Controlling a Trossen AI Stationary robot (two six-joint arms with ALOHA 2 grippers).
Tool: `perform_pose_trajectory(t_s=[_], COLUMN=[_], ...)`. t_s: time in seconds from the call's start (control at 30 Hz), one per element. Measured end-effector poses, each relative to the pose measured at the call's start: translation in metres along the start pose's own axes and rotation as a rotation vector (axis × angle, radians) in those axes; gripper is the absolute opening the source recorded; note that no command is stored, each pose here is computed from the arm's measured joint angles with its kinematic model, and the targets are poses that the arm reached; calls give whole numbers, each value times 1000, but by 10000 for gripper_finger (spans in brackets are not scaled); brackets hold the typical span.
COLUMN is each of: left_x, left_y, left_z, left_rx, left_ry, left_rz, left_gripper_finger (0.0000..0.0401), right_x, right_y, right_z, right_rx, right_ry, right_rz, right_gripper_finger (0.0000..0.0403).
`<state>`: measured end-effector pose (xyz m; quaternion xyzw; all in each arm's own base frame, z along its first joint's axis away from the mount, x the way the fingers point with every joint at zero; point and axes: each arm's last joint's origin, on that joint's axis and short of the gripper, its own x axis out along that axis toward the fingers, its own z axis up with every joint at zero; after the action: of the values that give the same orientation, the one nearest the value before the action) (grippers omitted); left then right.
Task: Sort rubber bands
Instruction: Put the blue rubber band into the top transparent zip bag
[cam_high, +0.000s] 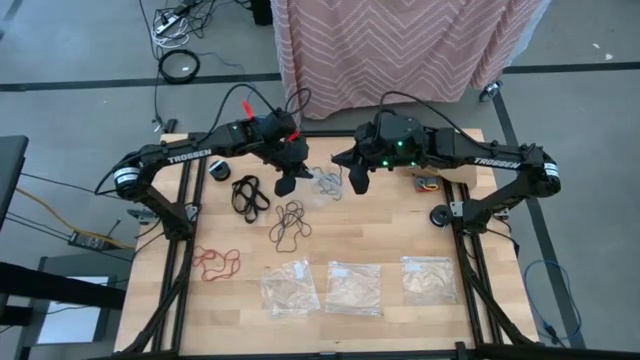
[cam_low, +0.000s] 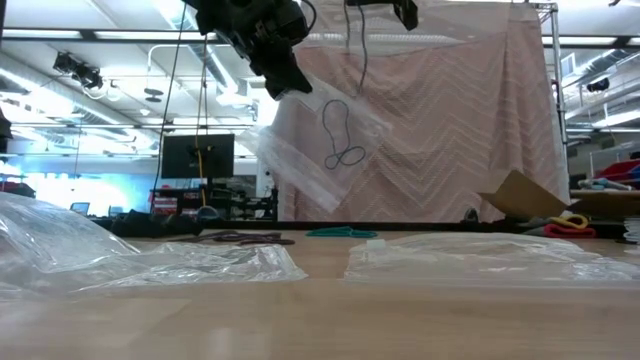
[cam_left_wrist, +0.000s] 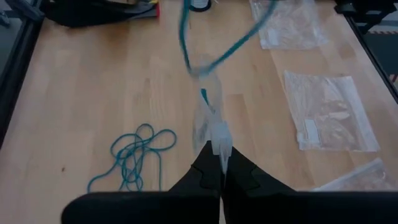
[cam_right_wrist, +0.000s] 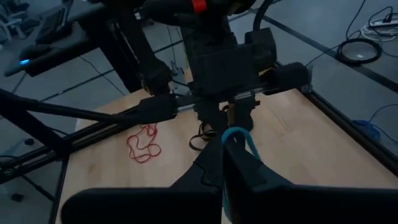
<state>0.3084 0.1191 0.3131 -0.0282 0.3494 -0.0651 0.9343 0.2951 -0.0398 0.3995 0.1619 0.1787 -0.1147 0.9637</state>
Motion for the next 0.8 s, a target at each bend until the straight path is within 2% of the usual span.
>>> perform_pose_trajectory(t_s=[0.8], left_x=[0], left_y=[0], left_z=[0], left_rx=[-2], left_ry=[5], left_rz=[0], left_gripper_finger=[0], right_x=[-6], right_y=[6], right_z=[7], right_rx=[-8], right_ry=[-20], right_rz=[13], right_gripper_finger=[0])
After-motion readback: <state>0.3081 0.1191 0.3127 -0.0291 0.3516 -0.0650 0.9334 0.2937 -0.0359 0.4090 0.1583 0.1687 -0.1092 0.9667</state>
